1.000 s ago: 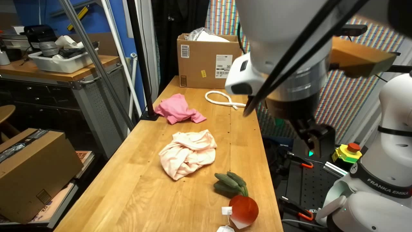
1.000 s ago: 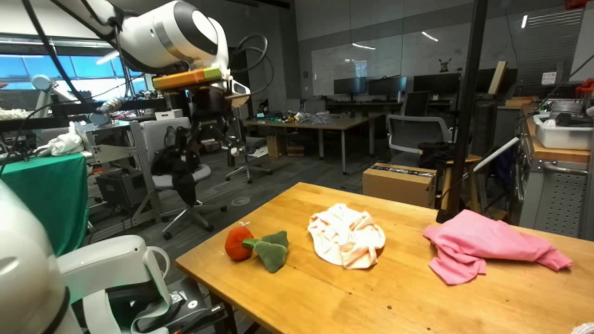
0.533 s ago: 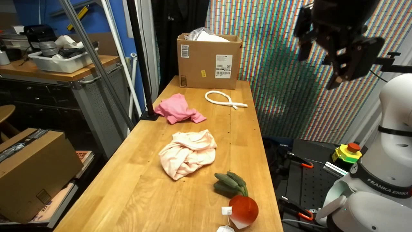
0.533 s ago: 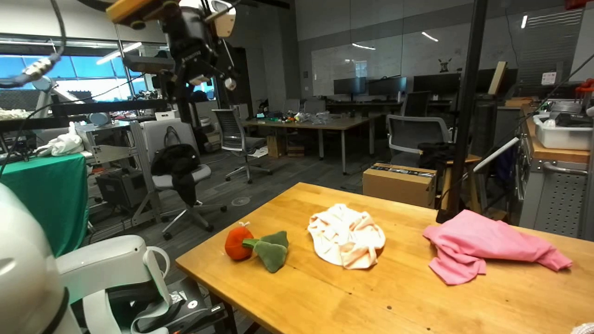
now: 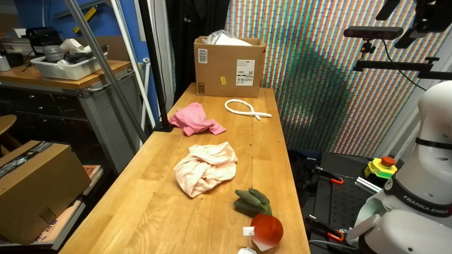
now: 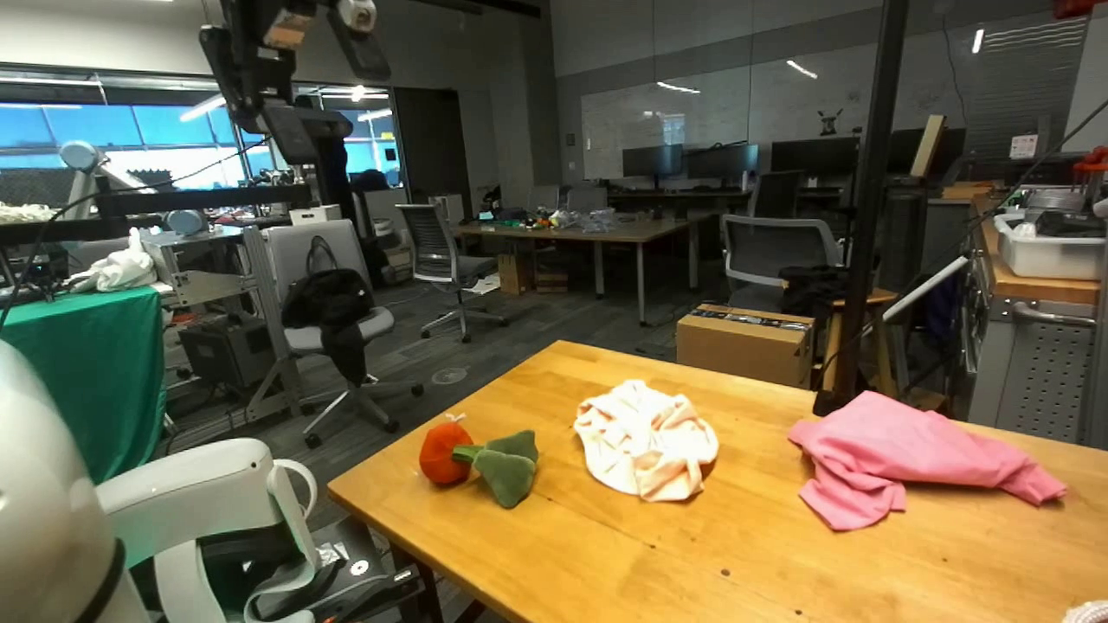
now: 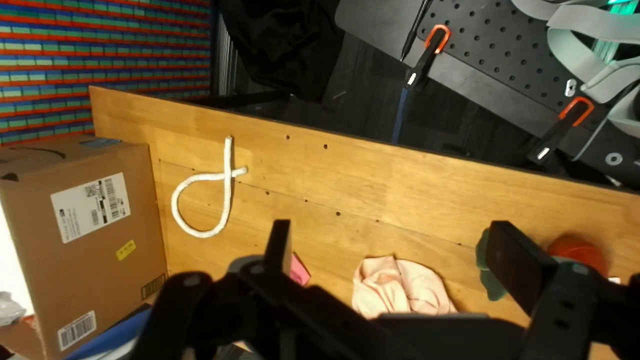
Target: Spread the objects and the clothes across the table
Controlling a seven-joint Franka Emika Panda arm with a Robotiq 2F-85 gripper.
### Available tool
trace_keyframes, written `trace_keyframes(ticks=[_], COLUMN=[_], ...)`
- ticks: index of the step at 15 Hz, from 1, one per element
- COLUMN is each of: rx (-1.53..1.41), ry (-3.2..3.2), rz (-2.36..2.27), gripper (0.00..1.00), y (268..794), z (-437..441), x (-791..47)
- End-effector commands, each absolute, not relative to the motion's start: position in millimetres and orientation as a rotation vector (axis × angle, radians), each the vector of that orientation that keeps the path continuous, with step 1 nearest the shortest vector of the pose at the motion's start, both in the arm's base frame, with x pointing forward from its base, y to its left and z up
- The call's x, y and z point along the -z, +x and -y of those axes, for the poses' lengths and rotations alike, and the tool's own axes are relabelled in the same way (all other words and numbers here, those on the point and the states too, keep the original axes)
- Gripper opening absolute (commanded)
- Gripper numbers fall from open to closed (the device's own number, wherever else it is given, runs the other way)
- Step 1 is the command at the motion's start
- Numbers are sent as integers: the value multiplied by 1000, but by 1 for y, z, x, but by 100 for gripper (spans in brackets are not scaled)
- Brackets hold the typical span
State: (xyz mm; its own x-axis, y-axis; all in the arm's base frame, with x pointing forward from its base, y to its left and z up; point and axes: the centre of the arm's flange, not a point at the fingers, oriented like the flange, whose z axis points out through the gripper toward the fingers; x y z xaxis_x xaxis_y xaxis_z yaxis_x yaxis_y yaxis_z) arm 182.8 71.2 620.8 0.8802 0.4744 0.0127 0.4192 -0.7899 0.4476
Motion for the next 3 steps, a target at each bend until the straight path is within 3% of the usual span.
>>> trace_keyframes(ticks=[1, 3], rx=[-197, -220], ry=[2616, 2618], rz=[-634, -621], gripper=[100, 100], y=[175, 167], z=[-64, -60], x=[-621, -618])
